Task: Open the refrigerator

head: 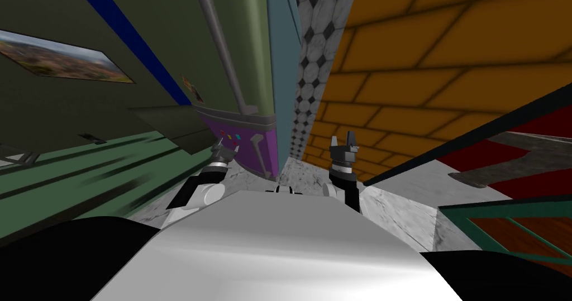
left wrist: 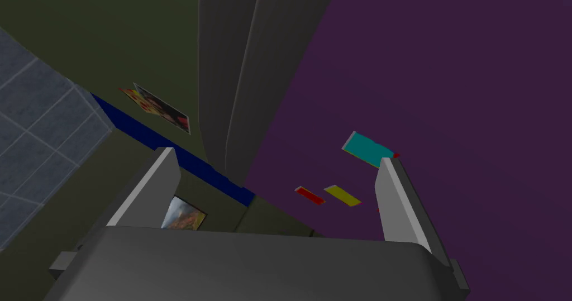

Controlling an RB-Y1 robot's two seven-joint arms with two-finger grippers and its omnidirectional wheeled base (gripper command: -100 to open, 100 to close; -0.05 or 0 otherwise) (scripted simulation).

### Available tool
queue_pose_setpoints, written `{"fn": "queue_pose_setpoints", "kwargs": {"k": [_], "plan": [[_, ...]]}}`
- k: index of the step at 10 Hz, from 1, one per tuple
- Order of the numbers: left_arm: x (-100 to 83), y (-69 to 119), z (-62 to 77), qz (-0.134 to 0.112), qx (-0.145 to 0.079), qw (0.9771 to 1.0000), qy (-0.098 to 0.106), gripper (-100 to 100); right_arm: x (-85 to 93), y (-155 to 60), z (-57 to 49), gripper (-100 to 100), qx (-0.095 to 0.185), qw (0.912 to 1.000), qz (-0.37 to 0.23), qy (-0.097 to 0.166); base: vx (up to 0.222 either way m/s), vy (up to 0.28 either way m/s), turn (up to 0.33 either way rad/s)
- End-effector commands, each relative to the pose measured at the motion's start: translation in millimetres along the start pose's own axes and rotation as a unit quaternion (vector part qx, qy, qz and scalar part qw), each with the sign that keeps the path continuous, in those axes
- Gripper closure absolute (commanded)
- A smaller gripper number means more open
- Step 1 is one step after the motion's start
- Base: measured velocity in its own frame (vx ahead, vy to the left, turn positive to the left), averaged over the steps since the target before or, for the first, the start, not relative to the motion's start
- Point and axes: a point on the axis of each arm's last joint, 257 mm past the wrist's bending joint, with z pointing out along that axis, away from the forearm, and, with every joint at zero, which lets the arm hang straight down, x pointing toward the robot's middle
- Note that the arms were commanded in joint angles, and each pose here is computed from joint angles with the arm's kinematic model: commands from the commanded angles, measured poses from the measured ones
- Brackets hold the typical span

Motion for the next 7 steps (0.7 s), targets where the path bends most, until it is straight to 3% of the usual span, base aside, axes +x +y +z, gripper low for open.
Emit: {"fn": "queue_pose_setpoints", "kwargs": {"k": [1,4,7], "plan": [[-8.0,9.2,-2.9,-0.033,-0.028,0.9990,-0.010,-100,0.0,0.0,0.0,0,0.000,1.0000,0.000,0.000,0.104,-0.178,0.164],[-15.9,19.6,-8.0,-0.075,-0.056,0.9953,-0.022,-100,0.0,0.0,0.0,0,0.000,1.0000,0.000,0.000,0.119,-0.190,0.150],[-22.4,29.1,-14.5,-0.118,-0.077,0.9893,-0.037,-100,0.0,0.0,0.0,0,0.000,1.0000,0.000,0.000,0.107,-0.149,0.164]]}}
